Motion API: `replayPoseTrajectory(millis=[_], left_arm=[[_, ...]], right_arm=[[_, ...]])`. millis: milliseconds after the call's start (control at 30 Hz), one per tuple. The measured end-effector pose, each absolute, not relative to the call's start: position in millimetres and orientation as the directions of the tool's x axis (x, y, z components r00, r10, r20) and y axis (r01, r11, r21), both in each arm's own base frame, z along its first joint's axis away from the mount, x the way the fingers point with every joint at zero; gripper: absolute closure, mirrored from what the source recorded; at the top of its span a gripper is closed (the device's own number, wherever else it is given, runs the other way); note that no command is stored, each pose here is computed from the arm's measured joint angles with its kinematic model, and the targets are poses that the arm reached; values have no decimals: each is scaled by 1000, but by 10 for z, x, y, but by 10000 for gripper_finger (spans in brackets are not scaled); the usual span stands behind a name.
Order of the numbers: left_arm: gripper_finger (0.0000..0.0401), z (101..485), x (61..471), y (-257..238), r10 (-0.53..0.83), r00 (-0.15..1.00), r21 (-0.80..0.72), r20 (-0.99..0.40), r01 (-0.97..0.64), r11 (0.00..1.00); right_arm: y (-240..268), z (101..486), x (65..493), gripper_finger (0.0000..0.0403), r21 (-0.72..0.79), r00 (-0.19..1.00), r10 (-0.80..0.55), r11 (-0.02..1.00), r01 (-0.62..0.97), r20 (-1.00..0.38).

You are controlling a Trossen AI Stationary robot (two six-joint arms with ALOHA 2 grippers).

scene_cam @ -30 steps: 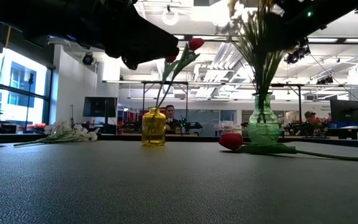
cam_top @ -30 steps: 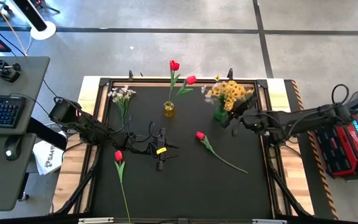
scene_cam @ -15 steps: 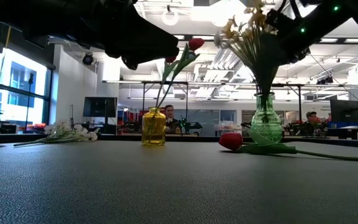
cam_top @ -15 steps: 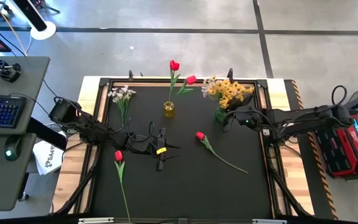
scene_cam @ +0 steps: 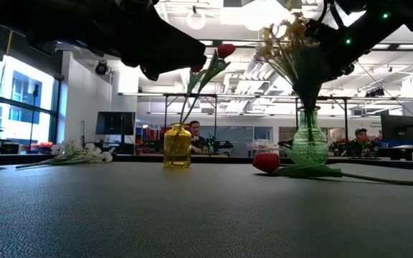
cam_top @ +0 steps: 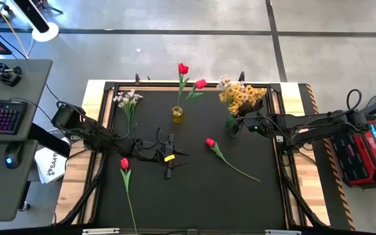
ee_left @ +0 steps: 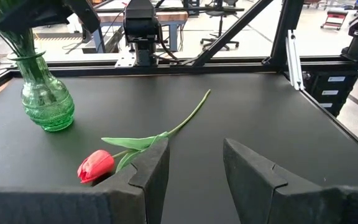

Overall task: Sort flowers into vase by color
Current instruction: Put the yellow flowers into the green vase

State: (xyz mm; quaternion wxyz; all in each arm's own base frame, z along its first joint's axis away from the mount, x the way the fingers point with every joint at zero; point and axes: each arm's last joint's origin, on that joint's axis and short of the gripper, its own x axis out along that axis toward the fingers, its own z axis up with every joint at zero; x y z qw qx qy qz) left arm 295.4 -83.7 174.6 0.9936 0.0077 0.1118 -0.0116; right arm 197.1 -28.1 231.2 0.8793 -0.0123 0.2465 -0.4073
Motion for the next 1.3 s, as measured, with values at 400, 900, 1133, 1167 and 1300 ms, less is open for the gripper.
replayPoseTrajectory(millis=[400, 900, 1133, 1167, 1300], left_arm=[[262, 1744, 2953, -837, -21, 974, 13, -225, 25, 1000], [262, 1744, 2953, -837, -21, 974, 12, -225, 24, 1000], [262, 1744, 2952, -837, -21, 974, 12, -225, 25, 1000], [262, 1744, 2952, -838, -21, 974, 13, -225, 25, 1000], [262, 1743, 2953, -837, -21, 974, 12, -226, 24, 1000]], right_arm=[[-275, 2341, 1954, 218, -197, 572, -703, 688, 699, -423], [-255, 2819, 1926, 199, -91, 601, -645, 714, 694, -472], [-249, 3044, 1903, 208, -53, 613, -625, 720, 692, -483], [-247, 3061, 1904, 214, -47, 619, -620, 724, 688, -482], [-246, 3072, 1903, 261, -40, 619, -618, 723, 690, -485]])
